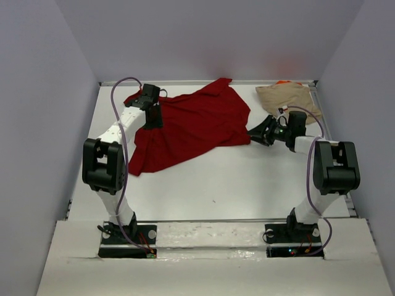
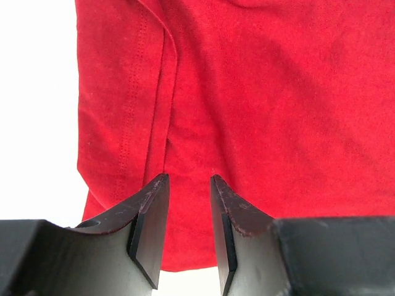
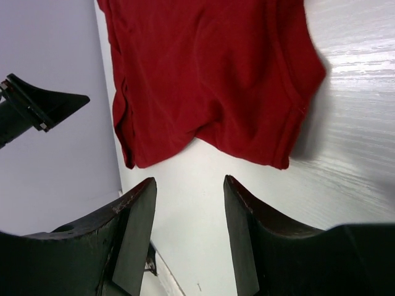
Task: Fold and stack the t-shirts
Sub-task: Flatten the tshirt out
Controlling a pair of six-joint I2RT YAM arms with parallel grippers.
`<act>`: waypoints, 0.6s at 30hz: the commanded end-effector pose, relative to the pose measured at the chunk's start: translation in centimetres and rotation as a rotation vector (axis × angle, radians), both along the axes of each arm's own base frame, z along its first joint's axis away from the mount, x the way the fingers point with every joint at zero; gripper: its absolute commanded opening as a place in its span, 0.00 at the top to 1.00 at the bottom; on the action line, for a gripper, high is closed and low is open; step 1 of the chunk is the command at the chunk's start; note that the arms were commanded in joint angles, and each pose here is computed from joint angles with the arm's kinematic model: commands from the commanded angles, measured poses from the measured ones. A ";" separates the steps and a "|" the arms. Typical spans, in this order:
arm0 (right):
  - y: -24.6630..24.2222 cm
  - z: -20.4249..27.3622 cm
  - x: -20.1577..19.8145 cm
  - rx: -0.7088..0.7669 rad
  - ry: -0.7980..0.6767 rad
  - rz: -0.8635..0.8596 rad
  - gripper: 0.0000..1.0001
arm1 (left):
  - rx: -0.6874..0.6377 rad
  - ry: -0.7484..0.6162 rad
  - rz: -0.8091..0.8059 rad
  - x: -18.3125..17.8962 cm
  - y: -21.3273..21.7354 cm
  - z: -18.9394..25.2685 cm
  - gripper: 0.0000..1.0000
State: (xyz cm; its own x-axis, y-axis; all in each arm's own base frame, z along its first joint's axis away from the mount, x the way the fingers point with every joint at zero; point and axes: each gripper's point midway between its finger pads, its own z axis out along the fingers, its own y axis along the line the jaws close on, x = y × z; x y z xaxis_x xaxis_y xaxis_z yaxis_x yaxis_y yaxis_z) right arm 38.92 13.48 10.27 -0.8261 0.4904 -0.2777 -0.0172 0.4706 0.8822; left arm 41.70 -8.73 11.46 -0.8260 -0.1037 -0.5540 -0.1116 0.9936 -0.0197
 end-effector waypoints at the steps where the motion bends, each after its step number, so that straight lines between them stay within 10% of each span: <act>1: -0.8 0.1 0.8 -0.060 -0.032 -0.032 0.46 | -0.018 -0.005 -0.019 0.6 -0.2 0.3 0.57; 18: -2.8 -2.7 0.0 -0.090 0.055 -0.101 0.46 | -0.094 0.090 -0.041 0.3 -1.4 -3.5 0.57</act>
State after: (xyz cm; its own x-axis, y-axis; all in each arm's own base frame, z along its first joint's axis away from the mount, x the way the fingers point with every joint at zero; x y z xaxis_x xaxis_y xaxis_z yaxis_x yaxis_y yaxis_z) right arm 38.75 11.34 7.65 -0.8003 0.5368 -0.2671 0.0828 0.5401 0.8375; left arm 41.88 -9.78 7.56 -0.8760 -0.1118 -0.4692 -0.0848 0.9933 -0.0785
